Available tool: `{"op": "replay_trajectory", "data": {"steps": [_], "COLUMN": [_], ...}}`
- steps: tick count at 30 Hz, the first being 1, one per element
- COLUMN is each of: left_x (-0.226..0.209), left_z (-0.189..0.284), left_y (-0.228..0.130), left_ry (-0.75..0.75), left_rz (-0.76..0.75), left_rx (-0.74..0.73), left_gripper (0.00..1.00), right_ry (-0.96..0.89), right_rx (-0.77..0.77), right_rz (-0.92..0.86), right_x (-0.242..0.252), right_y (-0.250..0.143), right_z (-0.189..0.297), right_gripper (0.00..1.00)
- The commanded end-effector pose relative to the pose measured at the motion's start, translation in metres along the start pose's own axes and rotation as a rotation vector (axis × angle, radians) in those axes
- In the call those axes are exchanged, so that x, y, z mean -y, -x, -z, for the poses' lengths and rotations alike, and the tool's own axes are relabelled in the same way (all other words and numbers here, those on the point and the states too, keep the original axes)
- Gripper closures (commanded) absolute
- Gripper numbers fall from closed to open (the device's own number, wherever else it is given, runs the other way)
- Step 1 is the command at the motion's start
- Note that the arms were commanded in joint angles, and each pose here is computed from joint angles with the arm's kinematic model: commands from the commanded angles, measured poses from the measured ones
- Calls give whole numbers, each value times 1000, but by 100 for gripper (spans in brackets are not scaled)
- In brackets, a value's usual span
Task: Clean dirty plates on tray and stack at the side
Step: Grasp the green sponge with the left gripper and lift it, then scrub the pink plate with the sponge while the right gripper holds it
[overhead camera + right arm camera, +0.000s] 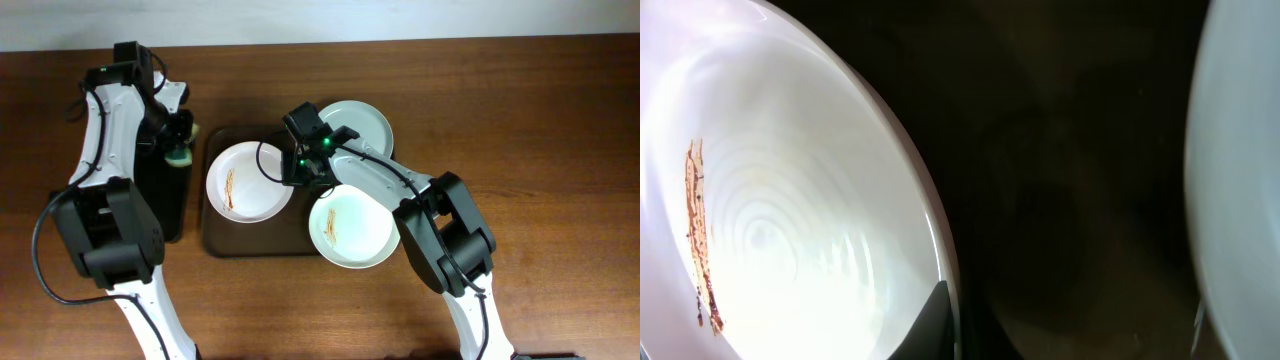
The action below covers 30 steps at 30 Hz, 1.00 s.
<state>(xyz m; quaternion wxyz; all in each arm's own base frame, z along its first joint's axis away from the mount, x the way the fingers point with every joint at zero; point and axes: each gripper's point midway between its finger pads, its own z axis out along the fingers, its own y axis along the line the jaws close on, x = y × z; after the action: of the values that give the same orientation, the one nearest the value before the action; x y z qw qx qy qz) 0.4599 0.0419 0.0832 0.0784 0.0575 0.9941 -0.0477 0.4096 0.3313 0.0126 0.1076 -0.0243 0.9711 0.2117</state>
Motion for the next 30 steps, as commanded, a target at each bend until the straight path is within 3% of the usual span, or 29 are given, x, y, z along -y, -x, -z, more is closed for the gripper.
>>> {"op": "replay_trajectory", "data": {"steps": [1,3,5,7,9,13,18,23,26,30], "left_x": [16,27,71,104,113,84,39,58,111,126], "left_z": [-4,-3,0,-18,-48,-88,-76,-77,-80,-96], "left_y": [1,3,4,-11,-28,-55,-65,-45,-79,-125], "left_ry": [-99,-156,-325,-345,-248,-29,237,260,140,159], "left_rz": [-45,-35,-61,-73,-20,126,111,52,-19,-20], "left_rx": [9,23,30,-43,-118,-175,-215,-147,-280,-405], "left_gripper": [99,99,99,99,99,99,99,99,99,99], "right_ry": [18,18,31,52,61,61,61,61,61,60], "right_rx": [-18,-19,-22,-27,-32,-32,-32,-32,-32,-33], "right_rz": [-9,-9,-8,-11,-17,-17,-17,-17,-17,-18], "right_x": [1,0,-2,-4,-3,-3,-3,-3,-3,-3], "right_y": [-1,-1,-1,0,1,1,1,1,1,0], "right_z": [-7,-7,-7,-6,-6,-6,-6,-6,-6,-6], "right_gripper": [96,96,96,96,96,96,96,96,96,96]}}
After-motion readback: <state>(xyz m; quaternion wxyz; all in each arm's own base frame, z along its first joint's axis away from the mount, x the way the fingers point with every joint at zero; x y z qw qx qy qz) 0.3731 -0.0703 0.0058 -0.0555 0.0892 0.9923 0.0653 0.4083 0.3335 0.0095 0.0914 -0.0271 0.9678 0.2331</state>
